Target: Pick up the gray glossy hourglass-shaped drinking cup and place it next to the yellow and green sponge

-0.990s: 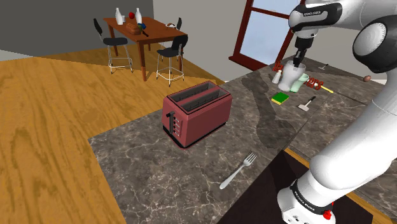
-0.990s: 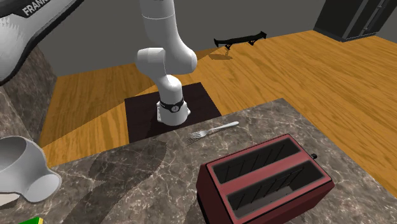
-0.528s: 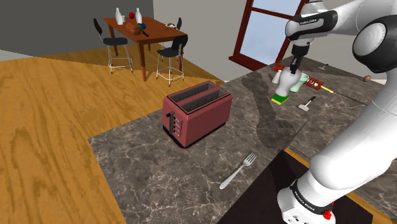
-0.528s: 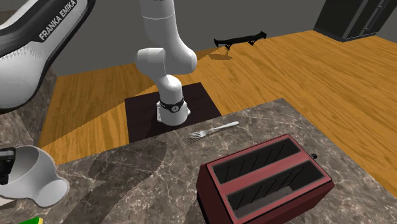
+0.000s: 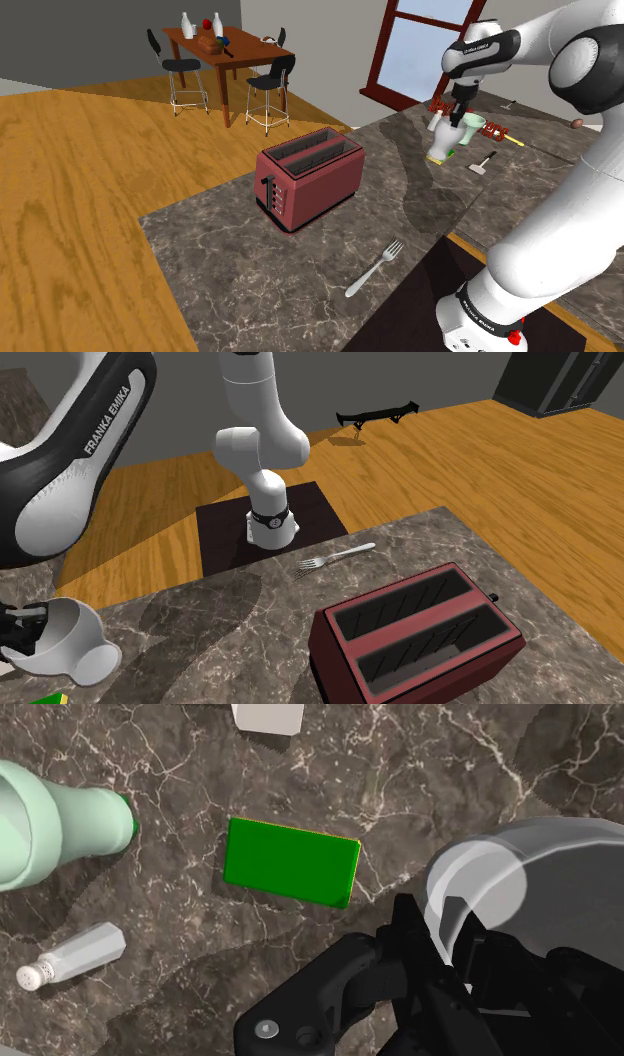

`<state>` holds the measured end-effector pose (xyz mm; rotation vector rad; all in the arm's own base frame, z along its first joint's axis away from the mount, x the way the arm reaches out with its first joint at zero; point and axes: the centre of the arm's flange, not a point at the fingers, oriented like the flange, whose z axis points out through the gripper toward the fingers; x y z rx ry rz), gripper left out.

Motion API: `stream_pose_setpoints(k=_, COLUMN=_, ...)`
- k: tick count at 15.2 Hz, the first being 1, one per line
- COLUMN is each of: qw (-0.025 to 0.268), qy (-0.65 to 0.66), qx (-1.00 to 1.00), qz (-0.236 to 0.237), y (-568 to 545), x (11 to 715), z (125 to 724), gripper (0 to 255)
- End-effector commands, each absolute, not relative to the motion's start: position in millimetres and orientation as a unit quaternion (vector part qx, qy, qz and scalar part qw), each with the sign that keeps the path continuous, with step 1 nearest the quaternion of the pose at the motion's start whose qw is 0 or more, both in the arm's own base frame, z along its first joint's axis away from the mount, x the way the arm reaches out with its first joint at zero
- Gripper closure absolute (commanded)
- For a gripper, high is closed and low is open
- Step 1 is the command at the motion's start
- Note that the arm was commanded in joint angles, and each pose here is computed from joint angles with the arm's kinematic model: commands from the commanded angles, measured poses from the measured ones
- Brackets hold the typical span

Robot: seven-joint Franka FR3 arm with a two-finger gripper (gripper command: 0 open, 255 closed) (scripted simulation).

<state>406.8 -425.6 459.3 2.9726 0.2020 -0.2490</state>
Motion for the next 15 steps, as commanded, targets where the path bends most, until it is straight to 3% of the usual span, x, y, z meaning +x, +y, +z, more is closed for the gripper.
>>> stream_pose_setpoints(k=1, qw=0.076, qy=0.067, qx=0.991, qz=-0.083, y=-425.9, x=406.3, z=449.2, gripper=255)
stream_pose_setpoints(k=15, qw=0.076, qy=0.067, qx=0.991, qz=-0.083, y=-425.9, x=406.3, z=381.6, gripper=255)
